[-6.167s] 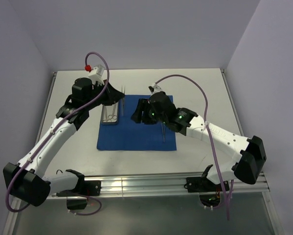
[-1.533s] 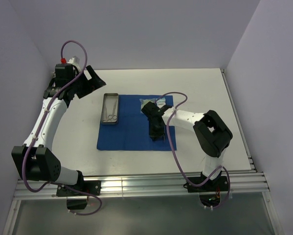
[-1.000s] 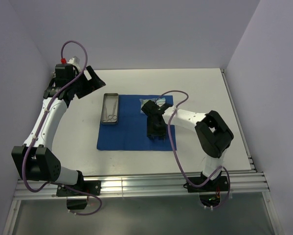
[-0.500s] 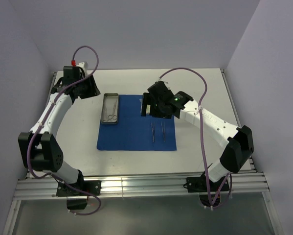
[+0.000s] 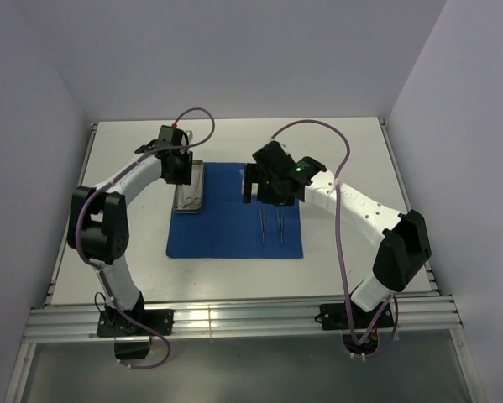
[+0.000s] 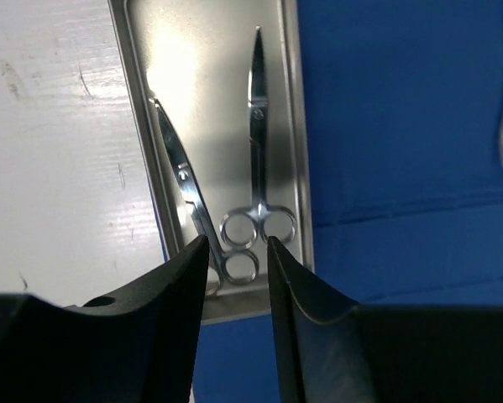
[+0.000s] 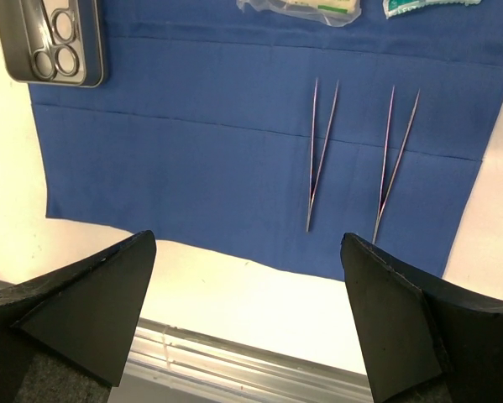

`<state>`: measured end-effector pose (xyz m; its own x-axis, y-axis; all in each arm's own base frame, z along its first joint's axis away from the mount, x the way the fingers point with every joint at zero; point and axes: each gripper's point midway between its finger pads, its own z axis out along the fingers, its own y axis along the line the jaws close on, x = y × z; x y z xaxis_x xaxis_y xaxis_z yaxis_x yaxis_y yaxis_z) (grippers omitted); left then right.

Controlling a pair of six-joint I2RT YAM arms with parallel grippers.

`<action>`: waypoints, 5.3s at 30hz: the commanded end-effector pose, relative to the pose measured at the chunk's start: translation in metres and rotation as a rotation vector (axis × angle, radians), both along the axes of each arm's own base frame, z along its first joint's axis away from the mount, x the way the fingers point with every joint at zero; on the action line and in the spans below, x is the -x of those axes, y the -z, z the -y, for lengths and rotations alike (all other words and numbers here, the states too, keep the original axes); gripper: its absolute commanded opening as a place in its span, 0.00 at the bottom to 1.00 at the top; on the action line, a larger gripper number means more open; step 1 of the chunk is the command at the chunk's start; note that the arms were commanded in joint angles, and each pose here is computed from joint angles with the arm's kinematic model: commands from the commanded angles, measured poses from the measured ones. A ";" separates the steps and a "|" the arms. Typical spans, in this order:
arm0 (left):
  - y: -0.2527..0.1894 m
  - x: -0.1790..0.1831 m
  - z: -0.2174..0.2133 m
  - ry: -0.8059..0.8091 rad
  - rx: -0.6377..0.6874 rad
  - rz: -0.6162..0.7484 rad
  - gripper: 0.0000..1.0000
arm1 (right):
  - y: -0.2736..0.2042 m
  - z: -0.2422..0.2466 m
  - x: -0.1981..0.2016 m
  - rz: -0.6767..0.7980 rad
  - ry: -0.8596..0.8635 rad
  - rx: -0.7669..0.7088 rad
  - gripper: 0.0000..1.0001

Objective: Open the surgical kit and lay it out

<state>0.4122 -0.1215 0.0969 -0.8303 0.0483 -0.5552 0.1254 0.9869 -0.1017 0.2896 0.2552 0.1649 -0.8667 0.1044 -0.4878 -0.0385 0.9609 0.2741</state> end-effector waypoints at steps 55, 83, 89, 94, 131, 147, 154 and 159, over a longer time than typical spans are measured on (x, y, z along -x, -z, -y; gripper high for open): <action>0.061 0.016 0.014 0.050 -0.080 -0.183 0.26 | 0.022 0.010 -0.005 -0.051 -0.012 0.004 0.99; 0.096 0.022 0.003 0.015 -0.179 -0.241 0.32 | 0.026 0.012 -0.006 -0.064 -0.016 0.009 0.99; 0.097 0.023 0.001 0.014 -0.191 -0.252 0.43 | 0.026 0.012 -0.005 -0.065 -0.015 0.008 0.99; 0.098 0.024 0.000 0.017 -0.197 -0.256 0.48 | 0.026 0.012 -0.005 -0.067 -0.018 0.007 0.98; 0.003 -0.007 0.010 0.048 -0.133 -0.003 0.54 | 0.025 0.007 -0.006 -0.073 -0.023 -0.022 0.97; 0.034 -0.028 0.001 0.041 -0.131 -0.059 0.29 | 0.026 0.008 -0.006 -0.073 -0.025 -0.011 0.97; 0.038 -0.031 0.006 0.050 -0.115 -0.071 0.29 | 0.028 0.009 -0.006 -0.075 -0.024 -0.008 0.97; 0.044 -0.031 0.006 0.045 -0.118 -0.086 0.27 | 0.027 0.008 -0.007 -0.072 -0.025 -0.012 0.97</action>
<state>0.4324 -0.1203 0.0447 -0.8840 0.1409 -0.4457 0.1492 0.9887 0.0165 0.2889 0.2467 0.1356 -0.9127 0.0821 -0.4002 -0.0368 0.9591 0.2808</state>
